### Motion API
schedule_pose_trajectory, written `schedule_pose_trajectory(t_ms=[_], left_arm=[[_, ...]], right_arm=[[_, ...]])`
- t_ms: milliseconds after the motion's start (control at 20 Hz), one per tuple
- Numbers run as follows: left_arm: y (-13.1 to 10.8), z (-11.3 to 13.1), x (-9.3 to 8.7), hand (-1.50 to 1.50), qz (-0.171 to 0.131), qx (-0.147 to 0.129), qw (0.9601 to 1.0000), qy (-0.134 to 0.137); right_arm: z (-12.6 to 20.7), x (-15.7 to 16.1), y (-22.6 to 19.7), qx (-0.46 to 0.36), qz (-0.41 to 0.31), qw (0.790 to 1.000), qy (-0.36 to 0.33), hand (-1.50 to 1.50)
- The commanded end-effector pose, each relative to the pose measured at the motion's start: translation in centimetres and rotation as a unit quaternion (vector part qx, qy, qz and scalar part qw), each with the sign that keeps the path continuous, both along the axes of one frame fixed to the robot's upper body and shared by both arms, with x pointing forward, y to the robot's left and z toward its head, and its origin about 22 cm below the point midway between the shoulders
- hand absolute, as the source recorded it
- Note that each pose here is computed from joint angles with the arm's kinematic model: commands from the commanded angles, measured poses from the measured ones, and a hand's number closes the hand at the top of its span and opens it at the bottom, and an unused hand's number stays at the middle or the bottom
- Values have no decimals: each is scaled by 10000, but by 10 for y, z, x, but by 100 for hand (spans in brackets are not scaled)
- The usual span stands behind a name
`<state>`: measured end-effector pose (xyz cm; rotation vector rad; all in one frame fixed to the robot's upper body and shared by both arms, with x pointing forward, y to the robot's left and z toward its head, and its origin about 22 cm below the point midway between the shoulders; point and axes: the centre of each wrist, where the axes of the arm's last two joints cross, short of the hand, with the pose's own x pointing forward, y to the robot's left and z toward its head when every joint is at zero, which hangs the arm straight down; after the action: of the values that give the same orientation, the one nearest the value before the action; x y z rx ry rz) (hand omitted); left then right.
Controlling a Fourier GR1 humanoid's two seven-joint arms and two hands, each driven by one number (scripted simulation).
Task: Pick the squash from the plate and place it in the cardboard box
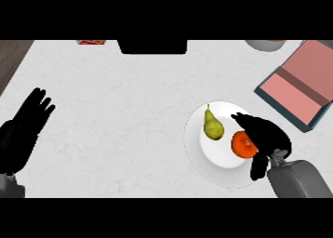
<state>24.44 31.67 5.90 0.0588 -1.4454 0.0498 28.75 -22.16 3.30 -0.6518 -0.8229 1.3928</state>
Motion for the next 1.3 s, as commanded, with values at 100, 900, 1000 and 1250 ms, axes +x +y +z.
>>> schedule_pose_trajectory(t_ms=[100, 900, 1000, 1250], left_arm=[[-3, -11, 9, 0, 27, -34, 10000, 7], [13, -12, -1, 0, -69, 26, 10000, -45], [-7, 4, -15, 0, -38, -17, 10000, -5], [8, 12, 8, 0, -59, -12, 10000, 27]], right_arm=[[-5, 17, 4, -15, 38, 10000, 24, -150], [-22, 24, 11, 265, 517, 9964, -624, 150], [-4, 34, 24, 324, 451, 9963, -658, 150], [-11, 50, 49, 358, 378, 9947, -882, 150]])
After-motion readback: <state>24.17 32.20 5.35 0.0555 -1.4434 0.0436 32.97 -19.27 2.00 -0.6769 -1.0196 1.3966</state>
